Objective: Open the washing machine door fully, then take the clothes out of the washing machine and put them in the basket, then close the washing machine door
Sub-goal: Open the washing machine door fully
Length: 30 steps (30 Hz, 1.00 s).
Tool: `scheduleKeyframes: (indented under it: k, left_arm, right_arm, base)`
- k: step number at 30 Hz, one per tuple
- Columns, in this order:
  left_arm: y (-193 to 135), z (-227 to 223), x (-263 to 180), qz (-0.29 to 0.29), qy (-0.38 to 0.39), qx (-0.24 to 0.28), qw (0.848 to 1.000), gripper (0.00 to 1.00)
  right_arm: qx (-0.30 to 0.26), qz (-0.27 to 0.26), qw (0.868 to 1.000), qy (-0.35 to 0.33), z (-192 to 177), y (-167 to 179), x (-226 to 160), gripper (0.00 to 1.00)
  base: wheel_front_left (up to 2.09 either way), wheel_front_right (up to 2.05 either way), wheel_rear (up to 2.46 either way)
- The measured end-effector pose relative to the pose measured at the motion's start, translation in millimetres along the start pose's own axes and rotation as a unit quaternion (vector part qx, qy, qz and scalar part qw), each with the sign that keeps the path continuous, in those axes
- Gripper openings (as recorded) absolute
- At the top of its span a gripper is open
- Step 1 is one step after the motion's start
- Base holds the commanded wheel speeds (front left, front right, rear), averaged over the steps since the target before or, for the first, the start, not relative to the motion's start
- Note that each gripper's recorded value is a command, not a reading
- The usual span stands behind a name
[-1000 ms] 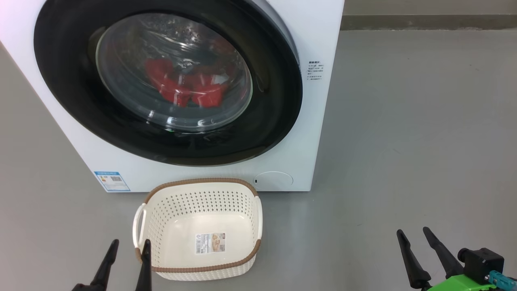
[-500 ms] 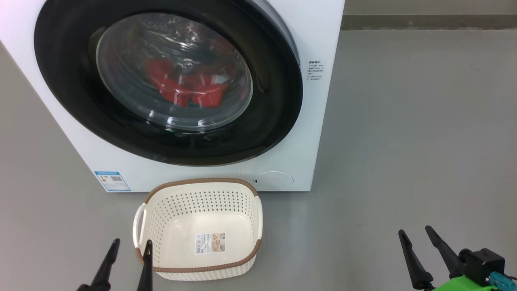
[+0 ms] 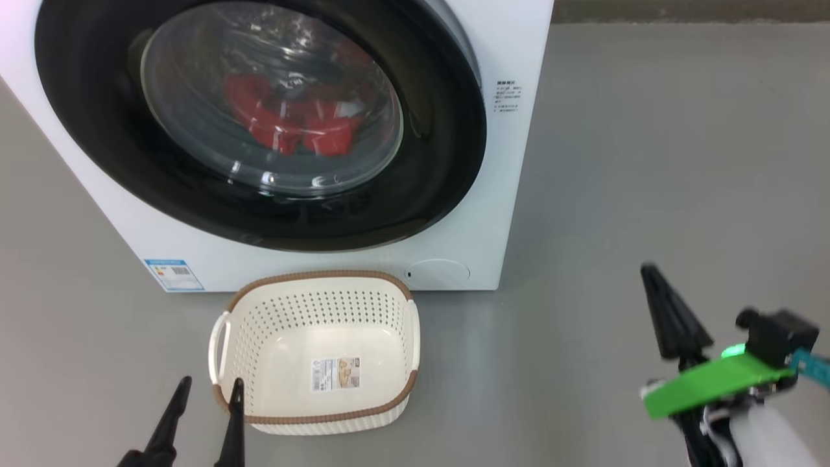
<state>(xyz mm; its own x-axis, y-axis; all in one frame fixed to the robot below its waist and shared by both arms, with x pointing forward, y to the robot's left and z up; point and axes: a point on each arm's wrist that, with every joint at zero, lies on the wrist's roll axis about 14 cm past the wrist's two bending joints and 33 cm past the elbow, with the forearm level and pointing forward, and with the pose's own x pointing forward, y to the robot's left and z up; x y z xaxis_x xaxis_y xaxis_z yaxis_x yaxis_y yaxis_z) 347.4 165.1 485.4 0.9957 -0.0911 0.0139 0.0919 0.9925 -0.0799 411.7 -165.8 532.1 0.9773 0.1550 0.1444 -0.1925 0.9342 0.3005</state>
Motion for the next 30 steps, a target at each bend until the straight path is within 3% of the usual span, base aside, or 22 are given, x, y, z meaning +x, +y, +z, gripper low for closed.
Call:
scheduleKeyframes:
  k: [10, 19, 24, 30]
  left_arm:
    - [-3, 9, 25, -0.008, -0.016, -0.007, 1.0, 1.0]
    - [-2, 15, 37, -0.007, -0.026, -0.013, 1.0, 1.0]
    - [1, 17, 43, -0.003, -0.03, -0.017, 0.999, 1.0]
    - [5, 12, 45, 0.003, -0.022, -0.022, 1.0, 1.0]
  right_arm:
    - [0.038, 0.037, 0.996, -0.077, 53, 17, 81, 0.0]
    - [0.084, 0.061, 0.989, -0.105, 78, 31, 146, 0.0]
    - [0.144, 0.068, 0.983, -0.091, 74, 39, 178, 0.0]
    - [0.232, 0.095, 0.968, -0.002, 51, 57, 208, 0.0]
  base:
    - [0.0, 0.0, 0.0]
    - [0.0, 0.0, 0.0]
    - [0.0, 0.0, 0.0]
    - [0.0, 0.0, 0.0]
